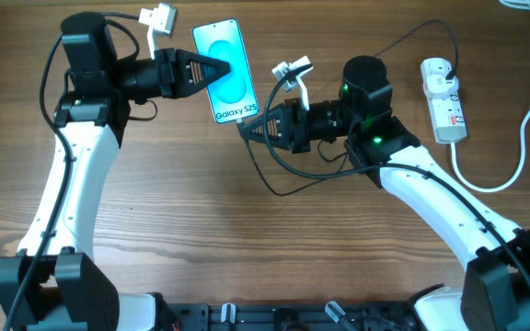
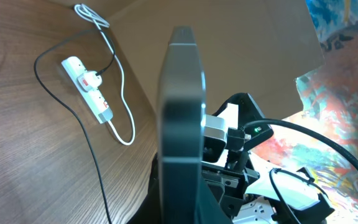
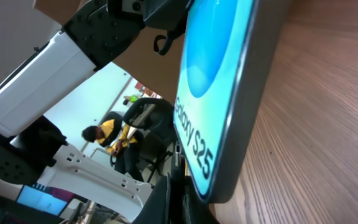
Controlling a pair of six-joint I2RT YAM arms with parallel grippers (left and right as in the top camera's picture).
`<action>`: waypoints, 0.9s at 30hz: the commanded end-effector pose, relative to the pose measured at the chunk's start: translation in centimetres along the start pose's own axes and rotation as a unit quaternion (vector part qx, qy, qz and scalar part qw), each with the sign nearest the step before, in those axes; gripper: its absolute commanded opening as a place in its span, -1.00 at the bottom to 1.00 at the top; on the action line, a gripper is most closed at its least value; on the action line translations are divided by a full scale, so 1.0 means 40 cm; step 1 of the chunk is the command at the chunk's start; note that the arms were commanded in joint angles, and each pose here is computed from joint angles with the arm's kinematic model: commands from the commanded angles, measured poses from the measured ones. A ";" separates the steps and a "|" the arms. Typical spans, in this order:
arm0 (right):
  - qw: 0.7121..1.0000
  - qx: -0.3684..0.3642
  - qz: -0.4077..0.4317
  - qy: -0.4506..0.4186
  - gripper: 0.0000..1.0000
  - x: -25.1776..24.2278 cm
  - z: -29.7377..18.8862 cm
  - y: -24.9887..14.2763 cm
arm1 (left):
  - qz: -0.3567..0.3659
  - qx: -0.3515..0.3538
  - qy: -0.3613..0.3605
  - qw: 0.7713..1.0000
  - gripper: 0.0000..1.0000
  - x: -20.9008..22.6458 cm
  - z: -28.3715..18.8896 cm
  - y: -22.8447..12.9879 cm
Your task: Plug charger to phone and switch on socket
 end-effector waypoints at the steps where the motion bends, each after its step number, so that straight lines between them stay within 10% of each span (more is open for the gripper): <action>1: 1.000 0.003 0.005 0.008 -0.91 0.013 0.002 0.003 | 0.022 0.005 -0.007 1.000 -0.92 -0.022 -0.002 -0.005; 27: 0.999 0.005 0.047 0.002 -0.92 0.004 0.003 -0.005 | -0.003 0.008 -0.009 1.000 -0.92 -0.024 -0.002 -0.006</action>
Point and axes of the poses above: each gripper's point midway between its finger pads, its own z axis out along the fingers, its own x axis along the line the jaws close on, y = z × x, the point moved 4 cm from there along -z, back along the fingers, and after that the axes turned 11 degrees about -z, right-handed, at the moved point
